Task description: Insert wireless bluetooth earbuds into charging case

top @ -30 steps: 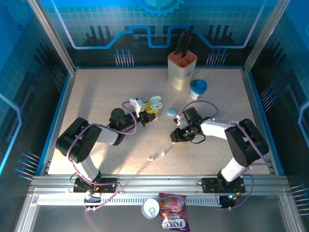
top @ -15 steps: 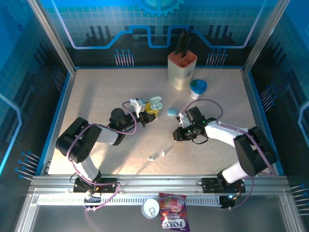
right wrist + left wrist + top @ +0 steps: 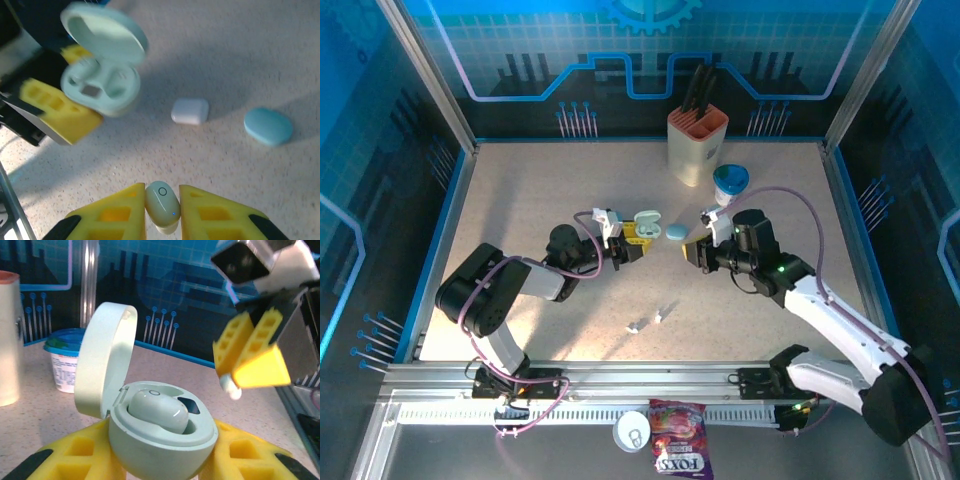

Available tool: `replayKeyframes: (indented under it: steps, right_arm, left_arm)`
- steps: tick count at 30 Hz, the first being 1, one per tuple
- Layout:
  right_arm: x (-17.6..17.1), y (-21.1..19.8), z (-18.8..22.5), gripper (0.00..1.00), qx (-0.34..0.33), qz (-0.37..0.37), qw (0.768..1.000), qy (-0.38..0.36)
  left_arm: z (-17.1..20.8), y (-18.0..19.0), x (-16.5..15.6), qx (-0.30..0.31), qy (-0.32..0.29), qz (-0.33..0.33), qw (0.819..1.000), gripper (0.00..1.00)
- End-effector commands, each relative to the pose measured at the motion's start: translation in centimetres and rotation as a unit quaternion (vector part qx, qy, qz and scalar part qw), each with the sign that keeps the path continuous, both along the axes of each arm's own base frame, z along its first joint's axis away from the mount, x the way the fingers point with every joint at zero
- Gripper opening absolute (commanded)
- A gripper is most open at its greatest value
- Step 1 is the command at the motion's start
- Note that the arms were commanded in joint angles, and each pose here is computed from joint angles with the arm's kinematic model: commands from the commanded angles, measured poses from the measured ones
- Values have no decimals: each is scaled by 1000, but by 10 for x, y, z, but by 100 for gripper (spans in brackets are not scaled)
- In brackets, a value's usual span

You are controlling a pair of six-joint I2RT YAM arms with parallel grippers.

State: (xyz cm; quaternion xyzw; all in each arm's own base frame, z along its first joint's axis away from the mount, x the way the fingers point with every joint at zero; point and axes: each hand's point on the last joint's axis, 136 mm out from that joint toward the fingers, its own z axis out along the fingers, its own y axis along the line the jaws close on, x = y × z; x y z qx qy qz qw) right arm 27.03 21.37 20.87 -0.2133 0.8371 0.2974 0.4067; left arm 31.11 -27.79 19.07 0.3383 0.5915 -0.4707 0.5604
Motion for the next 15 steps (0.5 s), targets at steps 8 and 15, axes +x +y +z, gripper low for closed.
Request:
replayKeyframes:
  steps: [8, 15]
  right_arm:
    - [12, 44, 62, 21, 9, 61, 993, -97]
    - [20, 64, 55, 21, 1, 80, 993, -85]
  left_arm:
    - [16, -5, -24, -11, -15, -68, 998, 29]
    - [18, -5, -25, -12, -17, -72, 997, 29]
